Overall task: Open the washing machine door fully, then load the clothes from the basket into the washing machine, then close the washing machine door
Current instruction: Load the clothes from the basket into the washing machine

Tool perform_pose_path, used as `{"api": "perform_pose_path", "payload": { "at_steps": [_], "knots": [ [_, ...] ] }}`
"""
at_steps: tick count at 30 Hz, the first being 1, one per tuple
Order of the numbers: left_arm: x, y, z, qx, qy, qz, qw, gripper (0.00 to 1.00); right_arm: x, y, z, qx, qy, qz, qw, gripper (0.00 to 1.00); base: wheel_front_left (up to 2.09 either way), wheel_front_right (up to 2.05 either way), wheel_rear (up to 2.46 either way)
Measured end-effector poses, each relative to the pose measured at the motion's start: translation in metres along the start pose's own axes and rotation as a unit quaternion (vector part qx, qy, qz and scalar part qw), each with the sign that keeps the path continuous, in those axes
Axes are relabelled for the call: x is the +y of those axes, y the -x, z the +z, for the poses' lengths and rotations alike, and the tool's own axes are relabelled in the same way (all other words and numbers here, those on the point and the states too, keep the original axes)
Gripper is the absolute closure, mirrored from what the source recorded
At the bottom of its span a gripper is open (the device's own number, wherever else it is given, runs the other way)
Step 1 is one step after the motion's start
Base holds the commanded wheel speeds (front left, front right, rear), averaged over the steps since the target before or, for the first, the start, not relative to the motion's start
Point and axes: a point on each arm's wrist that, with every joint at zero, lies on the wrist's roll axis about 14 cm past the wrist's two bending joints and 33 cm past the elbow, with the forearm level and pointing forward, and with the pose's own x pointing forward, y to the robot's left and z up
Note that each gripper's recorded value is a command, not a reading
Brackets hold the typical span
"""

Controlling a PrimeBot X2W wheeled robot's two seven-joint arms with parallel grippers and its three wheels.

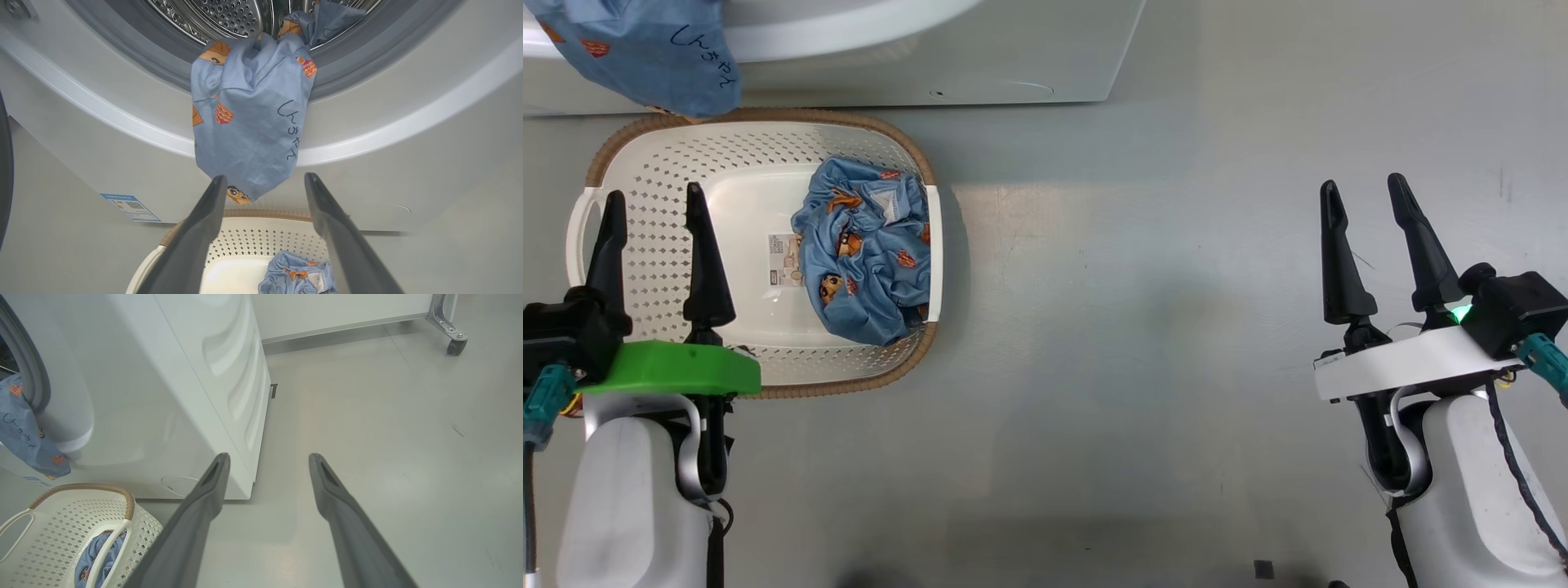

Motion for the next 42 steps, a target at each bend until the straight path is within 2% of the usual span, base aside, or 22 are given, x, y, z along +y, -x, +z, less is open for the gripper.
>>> {"api": "perform_pose_path", "payload": {
  "at_steps": [14, 22, 26, 42],
  "knots": [
    [-0.008, -0.026, 0.001, -0.006, 0.008, -0.008, 1.0, 0.0, -0.001, 0.002, -0.006, 0.008, -0.001, -0.001, 1.0, 0.0, 0.0, 0.0, 0.0],
    [-0.011, -0.049, -0.002, -0.004, -0.003, -0.019, 1.0, 0.0, -0.006, 0.003, -0.013, 0.017, 0.0, -0.007, 1.0, 0.0, 0.0, 0.0, 0.0],
    [-0.007, -0.057, -0.009, 0.006, -0.019, -0.02, 1.0, 0.0, -0.01, 0.003, -0.017, 0.022, -0.001, -0.011, 1.0, 0.0, 0.0, 0.0, 0.0],
    [0.006, -0.092, -0.042, 0.04, -0.02, -0.006, 0.999, 0.0, -0.026, 0.0, -0.043, 0.048, -0.004, -0.028, 0.998, 0.0, 0.0, 0.0, 0.0]
  ]
}}
